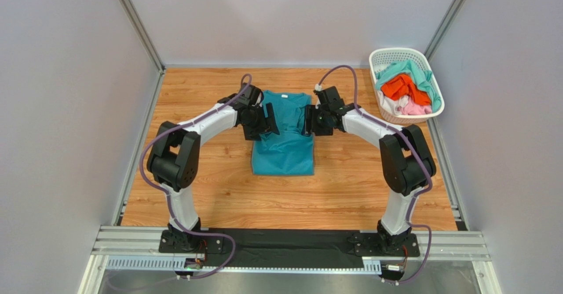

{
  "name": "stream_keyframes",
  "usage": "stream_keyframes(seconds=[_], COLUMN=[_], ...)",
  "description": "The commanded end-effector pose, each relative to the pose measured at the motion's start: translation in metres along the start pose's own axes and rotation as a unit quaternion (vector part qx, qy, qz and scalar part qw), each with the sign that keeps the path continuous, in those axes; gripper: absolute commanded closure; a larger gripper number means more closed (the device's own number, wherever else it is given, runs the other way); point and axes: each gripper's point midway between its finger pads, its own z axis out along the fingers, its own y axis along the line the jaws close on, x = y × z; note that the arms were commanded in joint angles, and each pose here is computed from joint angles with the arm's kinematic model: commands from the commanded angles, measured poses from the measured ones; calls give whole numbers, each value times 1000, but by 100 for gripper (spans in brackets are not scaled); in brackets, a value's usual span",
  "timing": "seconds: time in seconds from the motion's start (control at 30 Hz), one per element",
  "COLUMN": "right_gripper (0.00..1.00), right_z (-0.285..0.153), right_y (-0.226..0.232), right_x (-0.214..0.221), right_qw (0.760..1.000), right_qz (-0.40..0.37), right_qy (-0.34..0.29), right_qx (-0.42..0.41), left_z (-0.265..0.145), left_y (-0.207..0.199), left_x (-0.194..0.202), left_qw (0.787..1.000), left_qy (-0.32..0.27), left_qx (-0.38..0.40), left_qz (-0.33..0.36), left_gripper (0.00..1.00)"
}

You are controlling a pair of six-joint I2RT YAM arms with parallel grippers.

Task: Fold and stack the t-shirts
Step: Fold the tshirt

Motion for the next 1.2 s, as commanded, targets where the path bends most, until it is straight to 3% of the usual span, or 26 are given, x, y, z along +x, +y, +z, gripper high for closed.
stream_keyframes(seconds=[0.0, 0.07, 0.13, 0.17, 0.4, 0.73, 0.87, 1.03, 1.17], right_gripper=[34, 29, 15, 0, 0, 0, 0, 0, 0], right_z=[-36, -55, -62, -66, -93, -57, -33, -2, 26], right_y=[33, 42, 45, 47, 76, 109, 114, 115, 106], right_x=[-37, -41, -32, -27, 11, 46, 36, 14, -7], right_qw=[996, 994, 994, 993, 988, 982, 984, 987, 991], right_qz=[-18, -21, -21, -23, -56, -86, -86, -86, -80], right_qy=[-58, -74, -71, -69, -65, -4, 5, -2, -8], right_qx=[-58, -74, -85, -90, -132, -166, -155, -135, -107], left_z=[-31, -42, -58, -61, -101, -105, -101, -101, -98], left_y=[-29, -33, -35, -35, -16, 54, 72, 87, 90], left_x=[-20, -21, -20, -19, 5, 79, 102, 98, 99], left_qw=[998, 997, 996, 996, 993, 995, 996, 992, 993], left_qy=[-35, -46, -59, -62, -98, -98, -90, -121, -113], left_qx=[50, 59, 68, 69, 61, 13, 7, -17, -27], left_qz=[10, 12, 14, 14, 11, -14, -19, -16, -10], left_gripper=[13, 4, 0, 0, 0, 0, 0, 0, 0])
